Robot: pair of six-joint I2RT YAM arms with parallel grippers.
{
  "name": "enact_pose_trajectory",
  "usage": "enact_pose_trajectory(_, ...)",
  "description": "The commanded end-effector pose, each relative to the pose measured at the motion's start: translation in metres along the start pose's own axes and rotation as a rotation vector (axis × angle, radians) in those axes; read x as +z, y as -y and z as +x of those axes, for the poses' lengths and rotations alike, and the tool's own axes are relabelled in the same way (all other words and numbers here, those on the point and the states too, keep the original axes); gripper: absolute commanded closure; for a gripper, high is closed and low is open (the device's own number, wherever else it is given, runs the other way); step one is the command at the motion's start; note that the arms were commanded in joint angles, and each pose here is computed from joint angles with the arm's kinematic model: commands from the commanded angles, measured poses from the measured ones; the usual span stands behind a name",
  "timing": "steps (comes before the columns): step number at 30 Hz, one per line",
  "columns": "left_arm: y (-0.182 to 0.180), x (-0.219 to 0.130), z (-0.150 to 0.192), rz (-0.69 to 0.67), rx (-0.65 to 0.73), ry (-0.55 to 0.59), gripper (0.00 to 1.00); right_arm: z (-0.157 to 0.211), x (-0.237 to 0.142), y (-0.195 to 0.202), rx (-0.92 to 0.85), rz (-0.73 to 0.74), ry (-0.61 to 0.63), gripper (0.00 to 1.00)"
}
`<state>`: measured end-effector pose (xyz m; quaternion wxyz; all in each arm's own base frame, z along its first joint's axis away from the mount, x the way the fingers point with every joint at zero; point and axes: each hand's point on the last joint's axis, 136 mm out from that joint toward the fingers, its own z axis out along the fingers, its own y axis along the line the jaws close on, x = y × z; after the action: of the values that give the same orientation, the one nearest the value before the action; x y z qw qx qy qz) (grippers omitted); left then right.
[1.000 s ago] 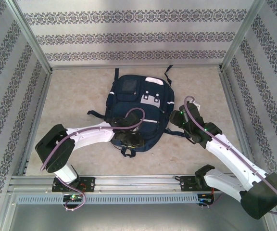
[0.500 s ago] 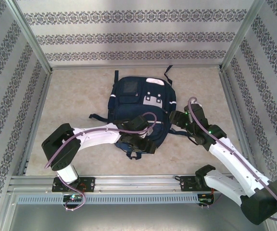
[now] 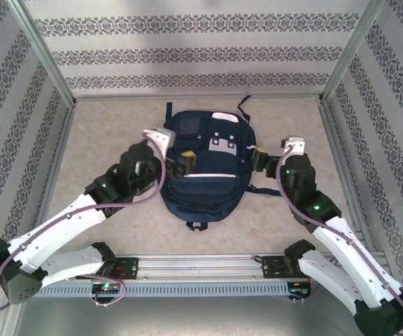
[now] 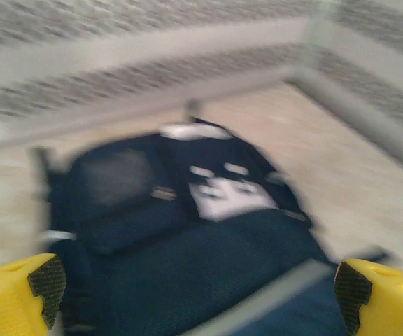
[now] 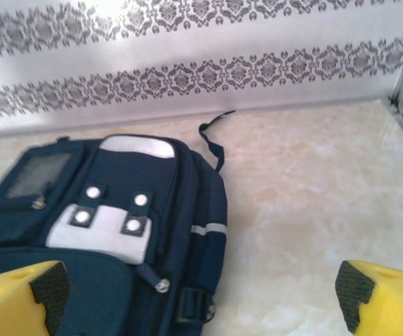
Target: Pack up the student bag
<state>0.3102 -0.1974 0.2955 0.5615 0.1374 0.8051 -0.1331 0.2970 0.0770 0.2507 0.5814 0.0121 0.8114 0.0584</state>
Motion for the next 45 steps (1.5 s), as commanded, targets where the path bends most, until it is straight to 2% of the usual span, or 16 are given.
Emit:
enact_pose_trajectory(1, -0.103, 0.028, 0.049, -0.357, 0.054, -0.115, 0.01, -0.011, 0.023, -0.008, -0.215, -0.021, 0.121, 0.02)
enact_pose_trajectory(4, -0.169, 0.032, 0.082, -0.418, -0.111, -0.113, 0.01, 0.004, 0.041, -0.021, -0.33, -0.1, 0.099, 0.02)
enact_pose_trajectory(7, -0.207, 0.026, 0.114, -0.484, -0.152, -0.08, 0.01, 0.017, 0.063, 0.021, -0.281, 0.086, 0.064, 0.02)
enact_pose_trajectory(9, -0.215, 0.027, 0.137, -0.459, -0.13, -0.112, 0.01, 0.036, 0.07, 0.056, -0.183, 0.18, 0.021, 0.02)
enact_pose_trajectory(12, -0.236, 0.027, 0.171, -0.514, -0.224, -0.122, 0.01, 0.061, 0.073, 0.086, -0.074, 0.19, 0.033, 0.02)
enact_pose_trajectory(15, -0.249, 0.039, 0.182, -0.533, -0.211, -0.153, 0.01, 0.088, 0.077, 0.112, 0.012, 0.232, 0.043, 0.02)
enact_pose_trajectory(16, -0.248, 0.045, 0.176, -0.506, -0.185, -0.114, 0.01, 0.091, 0.08, 0.116, 0.012, 0.238, 0.059, 0.02)
enact_pose_trajectory(18, -0.245, 0.049, 0.166, -0.48, -0.139, -0.017, 0.01, 0.083, 0.085, 0.107, 0.007, 0.148, 0.1, 0.02)
enact_pose_trajectory(20, -0.256, 0.049, 0.178, -0.546, -0.159, 0.008, 0.01, 0.083, 0.09, 0.105, -0.006, 0.12, 0.142, 0.02)
enact_pose_trajectory(22, -0.247, 0.061, 0.182, -0.472, -0.117, 0.039, 0.01, 0.094, 0.094, 0.117, 0.035, 0.148, 0.176, 0.02)
enact_pose_trajectory(24, -0.241, 0.07, 0.187, -0.43, -0.107, -0.058, 0.01, 0.1, 0.103, 0.121, 0.066, 0.133, 0.201, 0.02)
enact_pose_trajectory(26, -0.241, 0.071, 0.187, -0.44, -0.099, -0.057, 0.01, 0.107, 0.122, 0.11, 0.022, 0.092, 0.016, 0.02)
enact_pose_trajectory(27, -0.241, 0.071, 0.187, -0.442, -0.098, -0.055, 0.01, 0.098, 0.134, 0.103, -0.024, 0.093, 0.006, 0.02)
enact_pose_trajectory(28, -0.241, 0.071, 0.186, -0.443, -0.095, -0.047, 0.01, 0.096, 0.136, 0.094, -0.069, 0.098, 0.03, 0.02)
enact_pose_trajectory(31, -0.241, 0.071, 0.187, -0.443, -0.097, -0.057, 0.01, 0.099, 0.136, 0.096, -0.06, 0.088, -0.006, 0.02)
enact_pose_trajectory(45, -0.24, 0.071, 0.186, -0.44, -0.094, -0.049, 0.01, 0.098, 0.135, 0.094, -0.071, 0.089, 0.009, 0.02)
